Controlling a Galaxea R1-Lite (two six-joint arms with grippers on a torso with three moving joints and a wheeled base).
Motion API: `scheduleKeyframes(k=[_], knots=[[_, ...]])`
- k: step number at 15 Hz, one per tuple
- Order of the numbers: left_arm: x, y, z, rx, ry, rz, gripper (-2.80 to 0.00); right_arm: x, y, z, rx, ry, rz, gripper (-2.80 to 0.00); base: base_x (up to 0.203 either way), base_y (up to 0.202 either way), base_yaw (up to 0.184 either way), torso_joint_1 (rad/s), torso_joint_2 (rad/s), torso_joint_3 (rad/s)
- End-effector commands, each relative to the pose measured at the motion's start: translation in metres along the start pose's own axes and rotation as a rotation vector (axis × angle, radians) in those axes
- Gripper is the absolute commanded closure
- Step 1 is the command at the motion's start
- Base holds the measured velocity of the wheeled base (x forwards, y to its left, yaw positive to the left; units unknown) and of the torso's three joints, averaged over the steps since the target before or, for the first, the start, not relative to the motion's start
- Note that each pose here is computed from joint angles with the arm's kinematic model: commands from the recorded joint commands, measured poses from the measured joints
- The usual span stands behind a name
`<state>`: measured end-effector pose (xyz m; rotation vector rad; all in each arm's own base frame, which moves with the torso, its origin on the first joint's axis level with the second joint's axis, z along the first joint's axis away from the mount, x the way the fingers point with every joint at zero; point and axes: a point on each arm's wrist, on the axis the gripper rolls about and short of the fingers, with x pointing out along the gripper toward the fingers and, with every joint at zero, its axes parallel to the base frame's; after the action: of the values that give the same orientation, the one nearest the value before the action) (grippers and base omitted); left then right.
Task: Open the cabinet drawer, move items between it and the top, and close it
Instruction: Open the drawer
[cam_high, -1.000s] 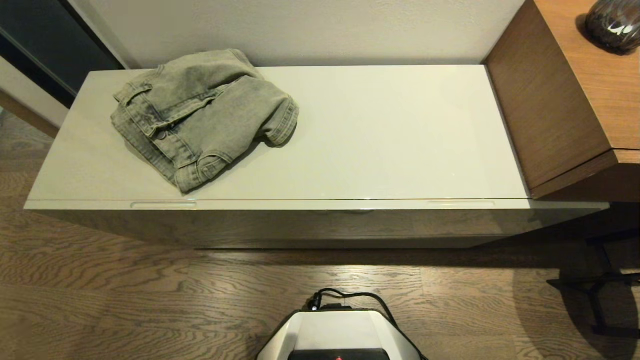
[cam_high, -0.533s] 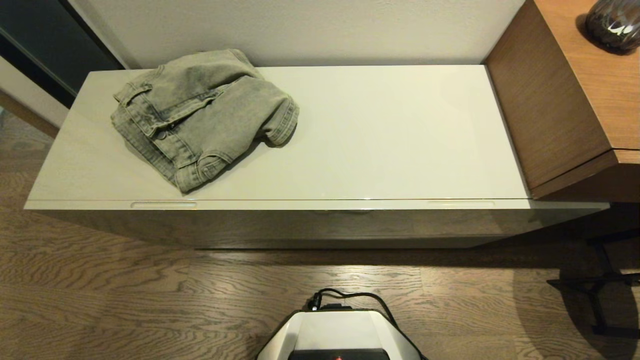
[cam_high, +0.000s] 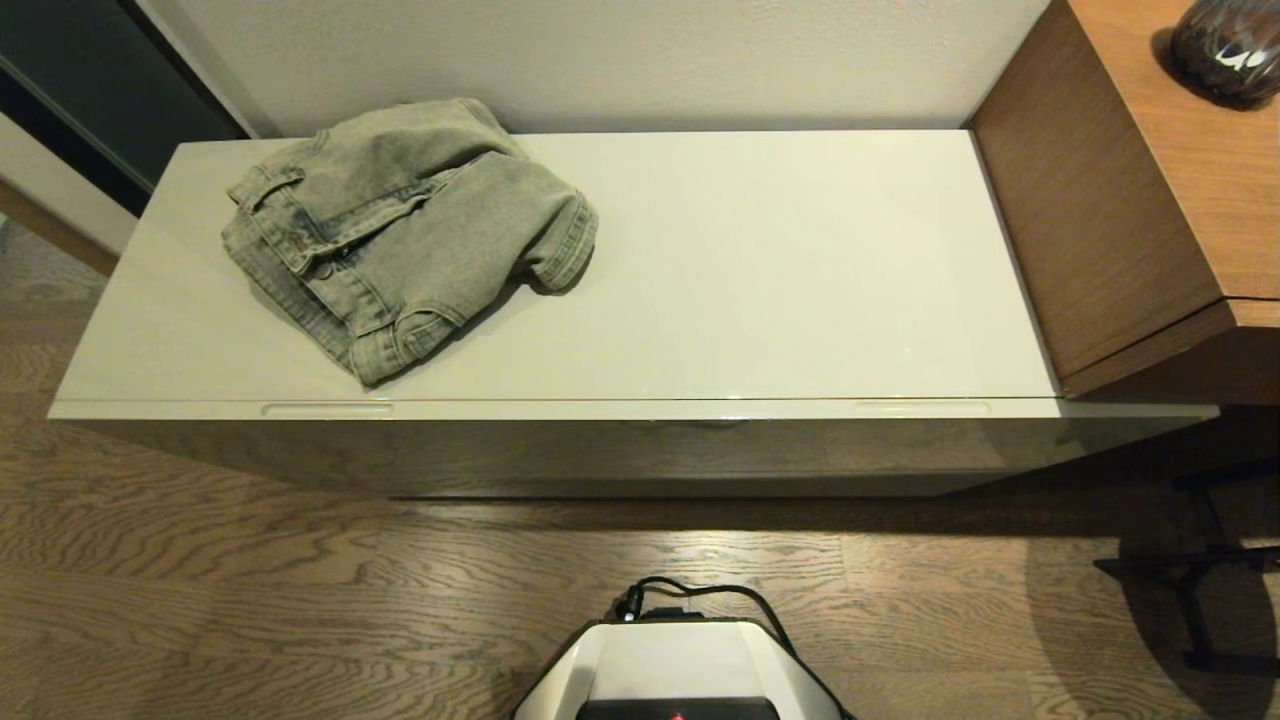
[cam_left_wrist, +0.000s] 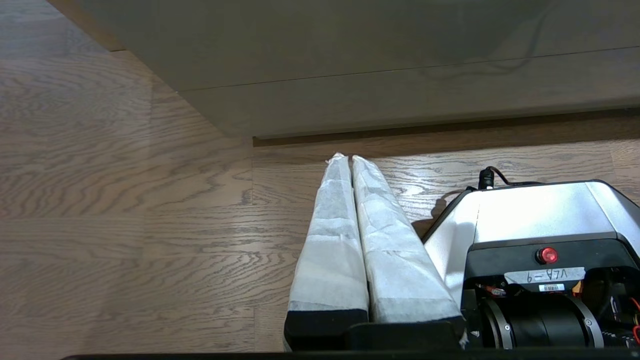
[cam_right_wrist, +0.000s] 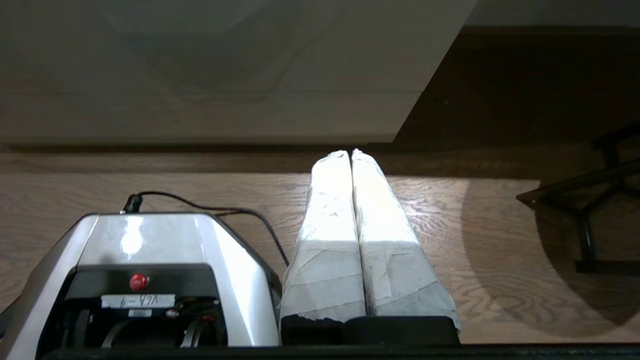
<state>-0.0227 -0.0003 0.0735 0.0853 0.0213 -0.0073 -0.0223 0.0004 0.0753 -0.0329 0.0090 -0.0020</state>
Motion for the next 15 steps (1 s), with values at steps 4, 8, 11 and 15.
scheduleKeyframes(k=[4, 8, 11, 15], knots=[[0.0, 0.0, 0.0, 0.0, 0.0, 0.0, 0.0, -0.003, 0.0, 0.009, 0.018, -0.023, -0.007, 0.0, 0.0, 0.0, 0.0, 0.0, 0.0, 0.0], [0.0, 0.0, 0.0, 0.0, 0.0, 0.002, 0.0, -0.045, -0.001, 0.078, 0.007, -0.136, 0.06, 0.0, 0.0, 0.0, 0.0, 0.0, 0.0, 0.0], [0.0, 0.0, 0.0, 0.0, 0.0, 0.002, 0.0, -0.095, -0.002, 0.174, 0.021, -0.306, 0.112, 0.0, 0.0, 0.0, 0.0, 0.0, 0.0, 0.0], [0.0, 0.0, 0.0, 0.0, 0.0, 0.002, 0.0, -0.027, 0.001, 0.242, 0.124, 0.005, 0.158, 0.0, 0.0, 0.0, 0.0, 0.0, 0.0, 0.0]])
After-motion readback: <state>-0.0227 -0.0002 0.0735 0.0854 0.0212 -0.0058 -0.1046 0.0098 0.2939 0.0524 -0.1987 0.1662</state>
